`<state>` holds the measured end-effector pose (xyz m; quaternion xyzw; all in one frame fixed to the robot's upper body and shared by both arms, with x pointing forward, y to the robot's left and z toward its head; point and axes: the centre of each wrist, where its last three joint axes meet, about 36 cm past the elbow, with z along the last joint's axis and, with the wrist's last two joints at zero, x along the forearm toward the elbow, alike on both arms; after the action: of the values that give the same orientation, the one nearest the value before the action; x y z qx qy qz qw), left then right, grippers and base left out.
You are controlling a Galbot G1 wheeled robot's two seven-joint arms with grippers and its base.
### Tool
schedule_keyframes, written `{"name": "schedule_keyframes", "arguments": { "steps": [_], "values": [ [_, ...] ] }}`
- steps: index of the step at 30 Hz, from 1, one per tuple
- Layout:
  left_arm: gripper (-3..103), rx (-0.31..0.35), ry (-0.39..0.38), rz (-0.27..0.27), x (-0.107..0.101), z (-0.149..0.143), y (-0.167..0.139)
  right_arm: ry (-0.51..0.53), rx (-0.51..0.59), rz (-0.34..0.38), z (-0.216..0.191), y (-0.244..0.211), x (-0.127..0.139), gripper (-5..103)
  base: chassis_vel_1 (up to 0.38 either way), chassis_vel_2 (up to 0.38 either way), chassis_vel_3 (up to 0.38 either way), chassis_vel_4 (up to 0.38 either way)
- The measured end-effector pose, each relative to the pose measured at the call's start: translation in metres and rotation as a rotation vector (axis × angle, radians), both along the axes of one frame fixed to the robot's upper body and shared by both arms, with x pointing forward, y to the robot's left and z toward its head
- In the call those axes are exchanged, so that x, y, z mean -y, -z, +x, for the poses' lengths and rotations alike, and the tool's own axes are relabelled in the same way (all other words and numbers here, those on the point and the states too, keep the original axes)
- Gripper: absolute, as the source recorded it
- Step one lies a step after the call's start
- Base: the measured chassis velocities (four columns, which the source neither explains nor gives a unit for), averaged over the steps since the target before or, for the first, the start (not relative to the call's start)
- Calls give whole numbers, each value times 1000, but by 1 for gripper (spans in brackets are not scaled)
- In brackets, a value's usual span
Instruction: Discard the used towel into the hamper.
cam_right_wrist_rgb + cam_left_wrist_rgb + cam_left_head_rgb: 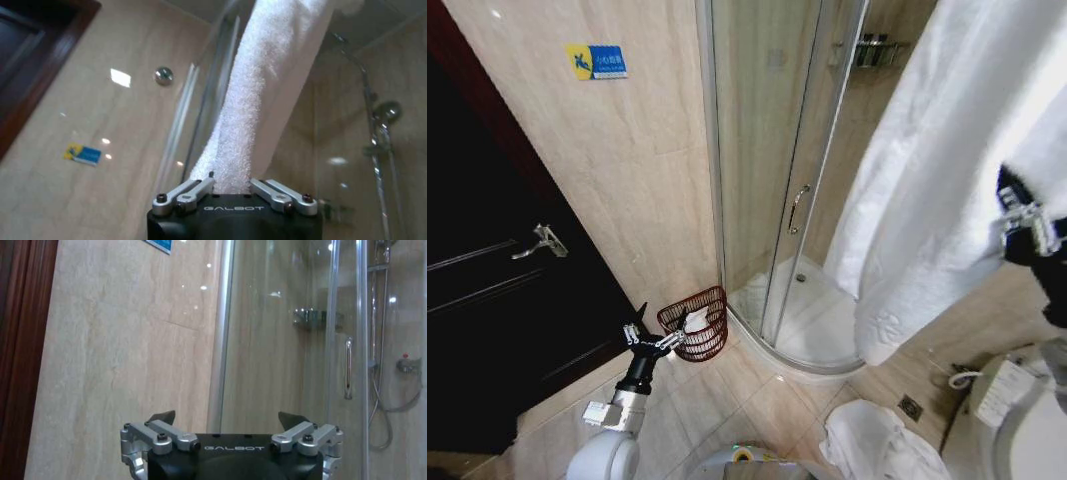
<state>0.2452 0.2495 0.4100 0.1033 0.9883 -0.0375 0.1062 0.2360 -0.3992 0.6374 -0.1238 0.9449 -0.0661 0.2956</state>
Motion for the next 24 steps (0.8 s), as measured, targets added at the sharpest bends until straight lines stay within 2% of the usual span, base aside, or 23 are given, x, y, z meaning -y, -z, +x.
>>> {"name": "schedule_keyframes", "arguments": {
  "steps": [12, 24],
  "values": [
    [100, 0, 0, 0, 0, 0, 0, 89, -67, 13, 0, 46, 22, 5, 0, 0, 0, 0],
    [100, 0, 0, 0, 0, 0, 0, 127, -134, 40, 6, 92, 36, 5, 0, 0, 0, 0]
  ]
}}
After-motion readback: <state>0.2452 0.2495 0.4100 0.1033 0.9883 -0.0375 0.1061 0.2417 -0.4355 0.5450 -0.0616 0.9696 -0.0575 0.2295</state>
